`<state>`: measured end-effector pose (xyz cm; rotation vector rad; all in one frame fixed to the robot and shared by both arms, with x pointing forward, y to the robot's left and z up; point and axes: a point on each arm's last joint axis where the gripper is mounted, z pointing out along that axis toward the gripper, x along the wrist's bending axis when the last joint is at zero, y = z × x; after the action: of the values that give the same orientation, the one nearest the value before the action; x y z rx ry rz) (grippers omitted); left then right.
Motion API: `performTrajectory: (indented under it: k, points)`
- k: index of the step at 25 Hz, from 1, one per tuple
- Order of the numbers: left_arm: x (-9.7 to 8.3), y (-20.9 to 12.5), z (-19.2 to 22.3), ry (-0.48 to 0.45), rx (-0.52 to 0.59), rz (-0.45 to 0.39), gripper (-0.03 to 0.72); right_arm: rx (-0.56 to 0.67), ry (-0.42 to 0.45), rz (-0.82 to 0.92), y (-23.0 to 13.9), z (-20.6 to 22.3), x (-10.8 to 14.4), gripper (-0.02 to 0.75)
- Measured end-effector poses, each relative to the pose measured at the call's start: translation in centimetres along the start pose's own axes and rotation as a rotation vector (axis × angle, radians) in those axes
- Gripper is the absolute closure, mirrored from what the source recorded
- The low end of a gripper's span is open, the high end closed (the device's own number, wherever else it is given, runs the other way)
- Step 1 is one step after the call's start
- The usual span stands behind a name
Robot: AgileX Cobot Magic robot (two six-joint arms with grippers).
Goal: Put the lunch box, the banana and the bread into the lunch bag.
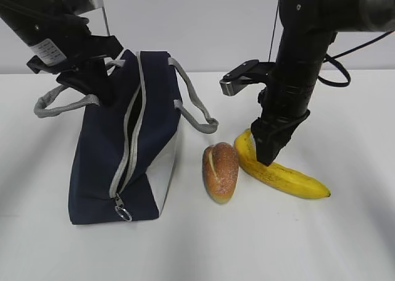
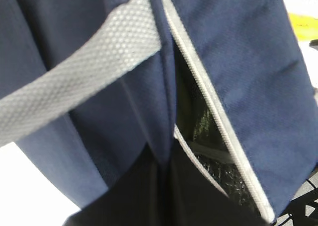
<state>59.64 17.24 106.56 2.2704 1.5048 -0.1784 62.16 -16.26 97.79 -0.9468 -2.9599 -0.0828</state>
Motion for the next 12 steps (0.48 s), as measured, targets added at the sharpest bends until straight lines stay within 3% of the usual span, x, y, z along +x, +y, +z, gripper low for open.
performTrajectory:
  k: [6,12]
  points:
    - [0.0,0.0,0.0,-0.003,-0.001,-0.002,0.690,0.037,0.074,0.020,0.5,3.2,-0.2,0.247]
    - [0.0,0.0,0.0,-0.003,-0.001,-0.003,0.690,0.045,0.072,0.017,0.6,3.9,-0.4,0.247]
